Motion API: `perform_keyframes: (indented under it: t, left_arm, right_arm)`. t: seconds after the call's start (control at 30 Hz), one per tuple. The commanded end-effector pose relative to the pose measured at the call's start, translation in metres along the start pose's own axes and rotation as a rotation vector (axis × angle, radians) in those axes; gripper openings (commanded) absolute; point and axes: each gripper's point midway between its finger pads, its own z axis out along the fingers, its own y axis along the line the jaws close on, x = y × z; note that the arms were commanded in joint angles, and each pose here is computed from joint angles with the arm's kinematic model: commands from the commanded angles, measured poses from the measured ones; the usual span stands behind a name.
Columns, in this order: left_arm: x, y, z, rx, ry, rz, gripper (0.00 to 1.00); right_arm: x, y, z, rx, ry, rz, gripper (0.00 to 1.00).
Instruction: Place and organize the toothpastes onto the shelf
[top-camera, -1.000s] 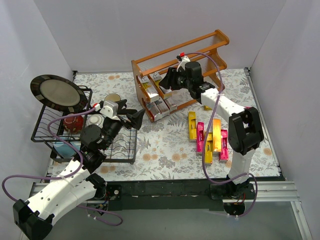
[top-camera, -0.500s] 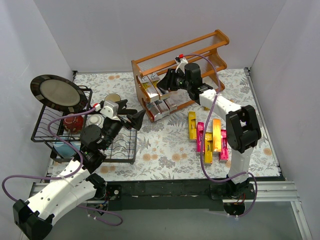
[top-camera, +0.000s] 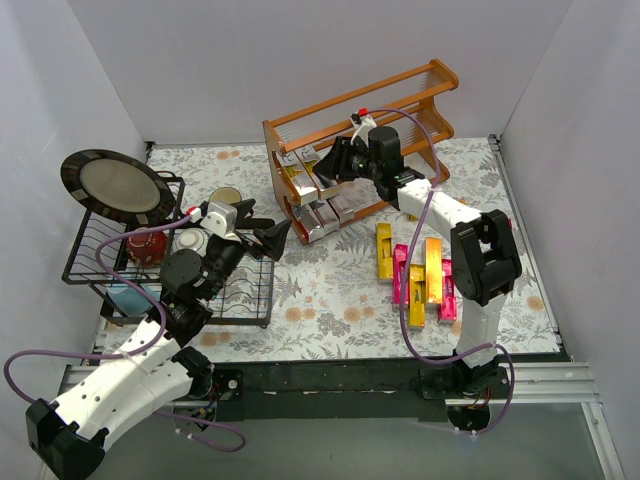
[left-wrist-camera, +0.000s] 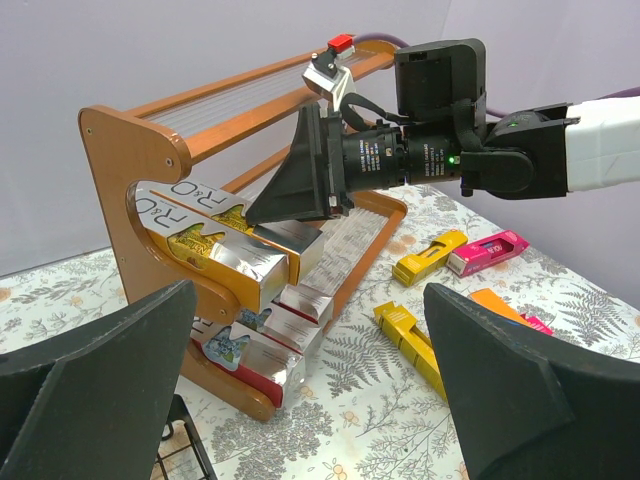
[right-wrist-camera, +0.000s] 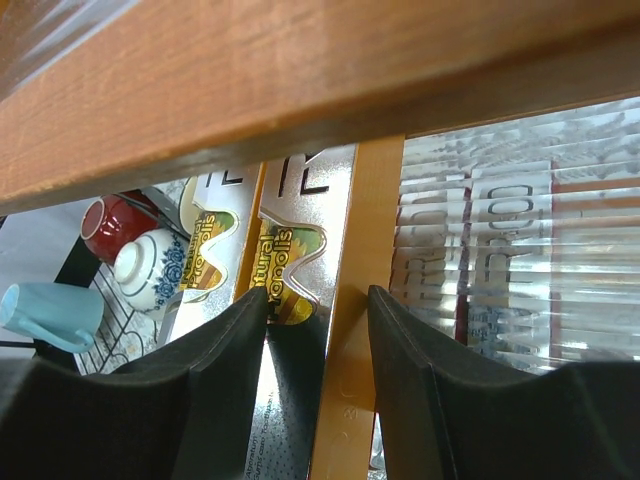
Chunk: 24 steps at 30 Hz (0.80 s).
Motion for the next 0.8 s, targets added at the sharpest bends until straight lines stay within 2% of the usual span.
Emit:
perform_keyframes:
  t: [0.0, 0.4, 0.77]
  left_arm:
    - [-0.013, 0.0, 0.0, 0.002, -0.027, 0.01, 0.98]
    - [-0.014, 0.001, 0.0, 0.001, -0.029, 0.008, 0.98]
    - [-0.015, 0.0, 0.0, 0.002, -0.032, 0.007, 0.98]
  right_arm:
    - [-0.004, 0.001, 0.007, -0.007, -0.035, -0.012, 0.52]
    - [-0.011, -0.008, 0.007, 0.044, -0.083, -0.001, 0.48]
    - [-0.006, 0.009, 0.012, -0.025, -0.056, -0.021, 0.46]
